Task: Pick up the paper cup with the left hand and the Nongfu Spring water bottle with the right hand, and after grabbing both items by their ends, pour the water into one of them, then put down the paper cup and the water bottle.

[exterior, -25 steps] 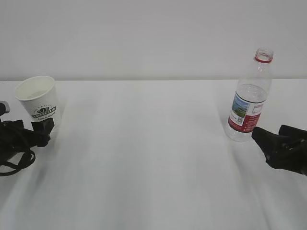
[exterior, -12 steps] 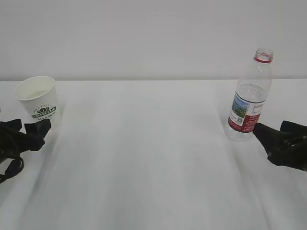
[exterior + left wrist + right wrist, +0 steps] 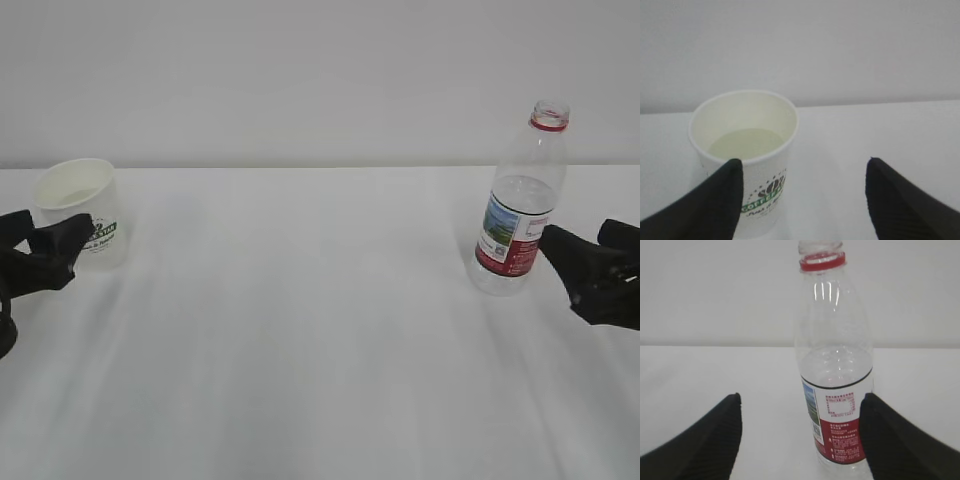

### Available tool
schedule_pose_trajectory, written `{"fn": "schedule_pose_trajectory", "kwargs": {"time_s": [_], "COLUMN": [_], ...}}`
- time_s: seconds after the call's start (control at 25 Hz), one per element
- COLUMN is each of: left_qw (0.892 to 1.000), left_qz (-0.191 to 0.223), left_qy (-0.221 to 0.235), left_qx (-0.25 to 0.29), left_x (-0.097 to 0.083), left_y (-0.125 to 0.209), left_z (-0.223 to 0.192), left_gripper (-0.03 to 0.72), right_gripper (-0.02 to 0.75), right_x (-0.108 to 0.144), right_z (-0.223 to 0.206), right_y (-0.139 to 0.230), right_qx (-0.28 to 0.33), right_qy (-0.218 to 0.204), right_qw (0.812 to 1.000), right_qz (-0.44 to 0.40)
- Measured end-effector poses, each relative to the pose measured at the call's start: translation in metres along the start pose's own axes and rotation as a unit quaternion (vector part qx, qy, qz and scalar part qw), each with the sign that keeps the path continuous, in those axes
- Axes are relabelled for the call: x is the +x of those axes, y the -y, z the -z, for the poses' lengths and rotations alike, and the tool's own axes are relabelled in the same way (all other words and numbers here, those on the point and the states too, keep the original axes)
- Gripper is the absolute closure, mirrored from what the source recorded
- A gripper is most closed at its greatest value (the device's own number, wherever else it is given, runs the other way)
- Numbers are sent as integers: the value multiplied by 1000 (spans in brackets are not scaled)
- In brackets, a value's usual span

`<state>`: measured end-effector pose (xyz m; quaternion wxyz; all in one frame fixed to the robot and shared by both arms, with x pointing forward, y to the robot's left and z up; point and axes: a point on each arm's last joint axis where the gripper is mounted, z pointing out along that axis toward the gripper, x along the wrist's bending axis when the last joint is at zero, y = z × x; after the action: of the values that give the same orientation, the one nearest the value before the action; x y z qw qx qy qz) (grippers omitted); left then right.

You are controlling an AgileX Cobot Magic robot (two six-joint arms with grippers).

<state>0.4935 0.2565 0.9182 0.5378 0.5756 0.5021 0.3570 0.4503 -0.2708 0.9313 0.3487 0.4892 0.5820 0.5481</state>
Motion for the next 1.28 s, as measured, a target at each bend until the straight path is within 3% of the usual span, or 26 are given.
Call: {"fn": "schedule_pose_trajectory", "kwargs": {"time_s": [0.4,0.64,1.0,1.28], "left_qw": [995,992,986,975], "left_qz": [-10,-1,-2,-2], "left_qy": [5,-13,-14,-14], "left_qx": [-94,-128,-166,-220], "left_x": [-6,-5,-7,-10], "left_y": [-46,-60,-77,-99], "left_z": [17,25,35,53], "left_gripper": [139,139,139,139], "right_gripper": [190,190,190,190], "right_x": [3,2,2,4], "right_z": [8,1,-1,9], "right_y": [-23,-43,-69,-87], "right_qx": [-56,-94,-102,-132], "right_qy": [4,1,13,20], "right_qw": [998,995,994,991], "right_qz": [12,25,44,31]}}
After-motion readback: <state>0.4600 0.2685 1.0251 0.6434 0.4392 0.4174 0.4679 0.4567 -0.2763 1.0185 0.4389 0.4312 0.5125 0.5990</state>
